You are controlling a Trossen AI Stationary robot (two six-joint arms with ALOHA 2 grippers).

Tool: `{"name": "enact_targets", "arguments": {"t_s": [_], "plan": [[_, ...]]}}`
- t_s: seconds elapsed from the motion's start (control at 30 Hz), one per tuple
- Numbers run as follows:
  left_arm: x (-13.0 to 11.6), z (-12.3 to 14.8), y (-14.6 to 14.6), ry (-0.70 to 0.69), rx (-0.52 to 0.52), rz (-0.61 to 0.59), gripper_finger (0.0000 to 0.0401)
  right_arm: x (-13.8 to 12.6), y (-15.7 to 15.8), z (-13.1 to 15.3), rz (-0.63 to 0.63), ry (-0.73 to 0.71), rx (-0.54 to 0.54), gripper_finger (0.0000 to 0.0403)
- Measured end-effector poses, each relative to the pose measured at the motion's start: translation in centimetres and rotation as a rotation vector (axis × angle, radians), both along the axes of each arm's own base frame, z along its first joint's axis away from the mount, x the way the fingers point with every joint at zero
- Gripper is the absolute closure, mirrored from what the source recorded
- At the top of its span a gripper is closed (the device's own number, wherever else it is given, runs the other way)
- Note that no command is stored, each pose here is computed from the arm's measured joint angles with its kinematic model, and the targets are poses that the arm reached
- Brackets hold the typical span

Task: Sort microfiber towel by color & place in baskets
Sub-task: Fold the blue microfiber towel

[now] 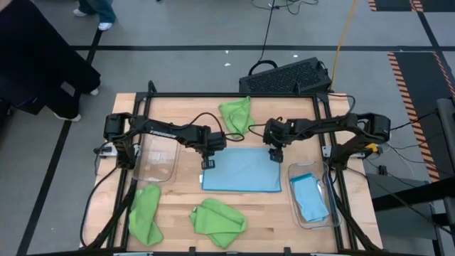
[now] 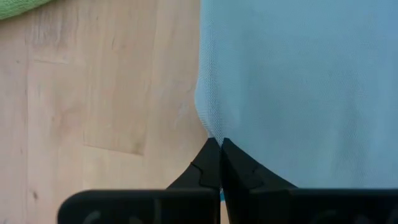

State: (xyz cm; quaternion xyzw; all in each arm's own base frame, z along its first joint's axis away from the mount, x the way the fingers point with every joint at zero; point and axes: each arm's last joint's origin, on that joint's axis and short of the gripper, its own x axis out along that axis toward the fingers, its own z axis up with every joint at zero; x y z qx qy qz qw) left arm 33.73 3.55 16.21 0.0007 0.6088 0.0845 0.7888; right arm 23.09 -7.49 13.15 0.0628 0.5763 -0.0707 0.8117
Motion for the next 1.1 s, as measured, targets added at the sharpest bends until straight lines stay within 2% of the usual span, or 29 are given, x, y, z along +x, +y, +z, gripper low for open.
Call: {"name": "enact_targets", "arguments": {"t_s": [0.1, 0.27, 0.47, 0.57, 0.67, 0.93, 1.03, 1.1], "plan": [[0.0, 0.0, 0.0, -0.002, 0.002, 0.004, 0.04, 0.2, -0.1, -0.4, 0.019, 0.008, 0.023, 0.0147], [0.0, 0.1, 0.0, -0.002, 0.001, 0.009, 0.04, 0.4, 0.1, -0.7, 0.143, 0.001, -0.014, 0.0159], [-0.1, 0.1, 0.8, -0.002, 0.032, 0.067, 0.04, 0.5, 0.5, -0.7, 0.379, -0.009, -0.049, 0.0219], [-0.2, 0.1, 1.7, 0.002, 0.054, 0.093, 0.04, 0.5, 0.9, -0.8, 0.433, 0.002, -0.052, 0.0257], [-0.4, 0.1, 2.5, 0.006, 0.052, 0.131, 0.04, 0.2, 1.0, -1.1, 0.42, 0.013, -0.045, 0.0294], [-1.4, 0.0, 3.0, 0.105, 0.052, 0.116, 0.04, -0.7, 1.2, -2.0, 0.216, 0.072, -0.016, 0.0388], [-1.4, 0.0, 2.9, 0.111, 0.057, 0.089, 0.04, -0.8, 1.2, -2.0, 0.184, 0.075, -0.015, 0.0397], [-1.4, 0.0, 2.7, 0.114, 0.058, 0.078, 0.04, -0.7, 1.0, -2.0, 0.157, 0.077, -0.058, 0.0395]]}}
